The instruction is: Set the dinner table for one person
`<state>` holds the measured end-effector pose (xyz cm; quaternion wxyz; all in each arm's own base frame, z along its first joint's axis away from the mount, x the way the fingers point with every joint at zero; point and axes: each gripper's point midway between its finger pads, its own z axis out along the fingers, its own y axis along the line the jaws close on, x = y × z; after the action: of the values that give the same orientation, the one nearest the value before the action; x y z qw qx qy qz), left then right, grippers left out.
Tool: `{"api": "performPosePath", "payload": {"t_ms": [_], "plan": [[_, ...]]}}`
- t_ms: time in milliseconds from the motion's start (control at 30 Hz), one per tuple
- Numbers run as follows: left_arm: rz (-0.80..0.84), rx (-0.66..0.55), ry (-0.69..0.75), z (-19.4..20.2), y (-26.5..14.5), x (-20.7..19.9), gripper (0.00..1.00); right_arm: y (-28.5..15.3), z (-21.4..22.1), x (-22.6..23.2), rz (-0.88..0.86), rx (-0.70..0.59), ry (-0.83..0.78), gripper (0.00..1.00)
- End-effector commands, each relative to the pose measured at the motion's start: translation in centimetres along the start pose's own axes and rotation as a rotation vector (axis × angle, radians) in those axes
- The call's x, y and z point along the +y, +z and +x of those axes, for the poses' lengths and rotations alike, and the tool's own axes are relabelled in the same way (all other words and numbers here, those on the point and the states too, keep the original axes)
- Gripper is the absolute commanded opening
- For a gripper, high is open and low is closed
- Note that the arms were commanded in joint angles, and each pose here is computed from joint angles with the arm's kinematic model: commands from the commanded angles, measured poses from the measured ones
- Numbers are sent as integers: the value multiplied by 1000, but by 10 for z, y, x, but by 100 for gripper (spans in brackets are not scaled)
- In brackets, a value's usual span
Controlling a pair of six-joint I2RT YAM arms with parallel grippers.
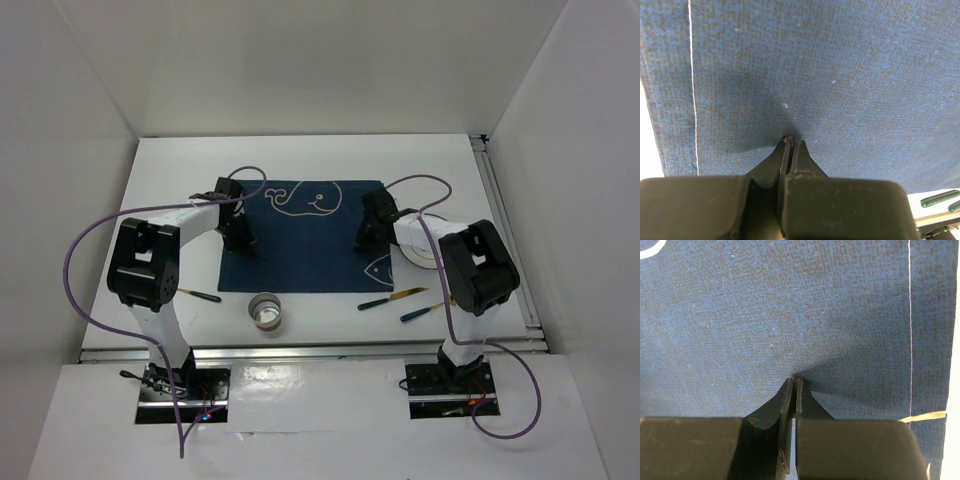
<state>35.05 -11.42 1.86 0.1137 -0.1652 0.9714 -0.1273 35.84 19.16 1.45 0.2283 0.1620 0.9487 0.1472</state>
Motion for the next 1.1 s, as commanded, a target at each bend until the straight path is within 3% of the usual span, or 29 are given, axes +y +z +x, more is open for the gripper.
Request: {"api": "performPosePath", "payload": {"t_ms": [0, 267, 400, 433, 567, 600, 667, 700, 733, 767, 833, 867, 1067], "plan": [[-102, 6, -18, 11, 2, 24, 0, 9, 43, -47, 165, 124, -31, 0], [-107, 8, -29, 5, 2, 25, 0, 4, 29, -30, 132, 98, -60, 0], [-77, -84, 3, -18, -33, 10, 2, -30, -18, 15, 4, -24, -116, 1], [-86, -109, 5, -24, -40, 10, 6, -48, -27, 24, -18, -50, -125, 3], [-39, -201, 51, -38, -86, -12, 22, -97, -72, 37, -12, -197, -126, 36], [-31, -234, 65, -44, -99, -16, 29, -104, -83, 24, 6, -211, -94, 49], [-4, -275, 90, -44, -125, -25, 34, -123, -90, 2, 22, -240, -20, 60], [13, -299, 111, -45, -135, -31, 37, -129, -99, -23, 38, -254, 49, 64], [22, -316, 122, -45, -144, -33, 42, -122, -79, -54, 81, -211, 95, 68], [41, -327, 138, -44, -151, -36, 42, -140, -85, -63, 46, -270, 152, 70], [79, -365, 165, -41, -170, -43, 44, -137, -62, -109, 56, -242, 274, 75], [99, -366, 177, -37, -174, -49, 46, -152, -62, -114, 19, -291, 302, 80], [161, -368, 244, -24, -183, -67, 48, -158, -26, -165, 46, -361, 576, 83]]}}
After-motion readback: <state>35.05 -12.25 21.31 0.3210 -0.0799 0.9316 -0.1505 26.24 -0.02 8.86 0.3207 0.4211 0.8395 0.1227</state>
